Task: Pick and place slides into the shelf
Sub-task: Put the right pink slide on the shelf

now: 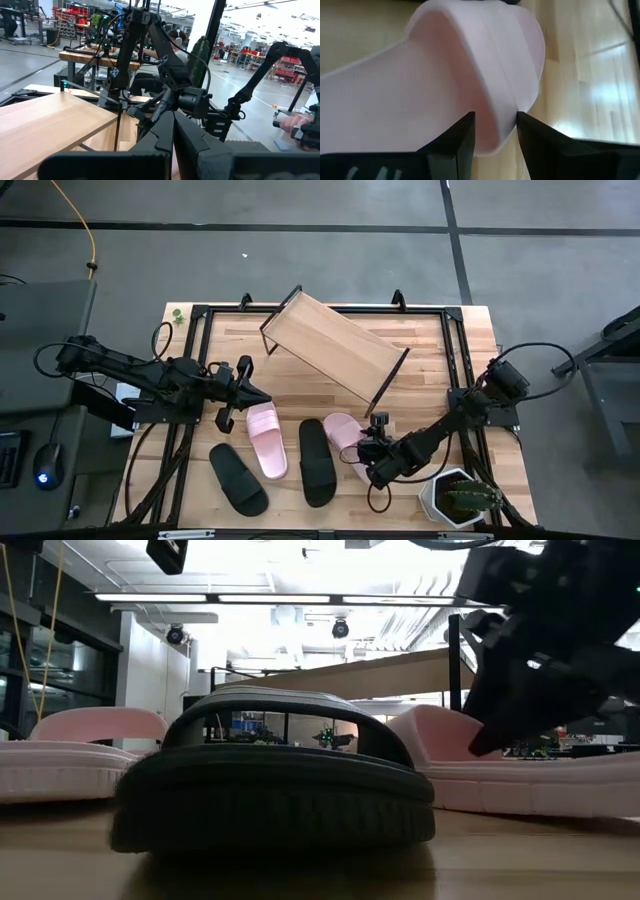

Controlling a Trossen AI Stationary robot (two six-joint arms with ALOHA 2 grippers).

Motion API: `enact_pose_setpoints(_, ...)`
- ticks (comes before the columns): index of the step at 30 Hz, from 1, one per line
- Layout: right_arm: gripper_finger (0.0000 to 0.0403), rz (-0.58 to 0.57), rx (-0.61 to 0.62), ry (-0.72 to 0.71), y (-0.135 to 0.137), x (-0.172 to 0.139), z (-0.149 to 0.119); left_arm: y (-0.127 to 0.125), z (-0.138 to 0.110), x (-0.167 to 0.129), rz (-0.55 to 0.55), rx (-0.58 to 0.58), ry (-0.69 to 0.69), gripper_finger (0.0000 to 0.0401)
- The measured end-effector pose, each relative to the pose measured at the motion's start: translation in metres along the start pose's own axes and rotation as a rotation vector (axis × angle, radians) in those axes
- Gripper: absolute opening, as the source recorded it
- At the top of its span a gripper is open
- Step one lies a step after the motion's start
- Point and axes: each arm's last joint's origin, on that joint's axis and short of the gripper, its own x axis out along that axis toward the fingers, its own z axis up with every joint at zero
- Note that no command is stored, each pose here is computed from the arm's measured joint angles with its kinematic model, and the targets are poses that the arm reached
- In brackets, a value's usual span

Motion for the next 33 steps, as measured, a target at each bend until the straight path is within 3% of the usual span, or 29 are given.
enact_pose_setpoints(18, 0.0130, 0.001, 0.075, -0.021, -0.0098, 0.0096, 0.0083, 0.0000, -0.0001, 0.0001, 0.000, 0.000, 0.001, 0.0001)
enact_pose_setpoints(22, 0.0103, 0.002, 0.084, -0.021, -0.0098, 0.0096, 0.0083, 0.0000, -0.0001, 0.0001, 0.000, 0.000, 0.001, 0.0001)
enact_pose_setpoints(29, 0.0010, 0.001, 0.093, -0.021, -0.0097, 0.0095, 0.0082, 0.0000, -0.0001, 0.0001, 0.000, 0.000, 0.001, 0.0001)
enact_pose_setpoints(33, 0.0015, 0.003, 0.101, -0.020, -0.0097, 0.0096, 0.0082, 0.0000, -0.0001, 0.0001, 0.000, 0.000, 0.001, 0.0001)
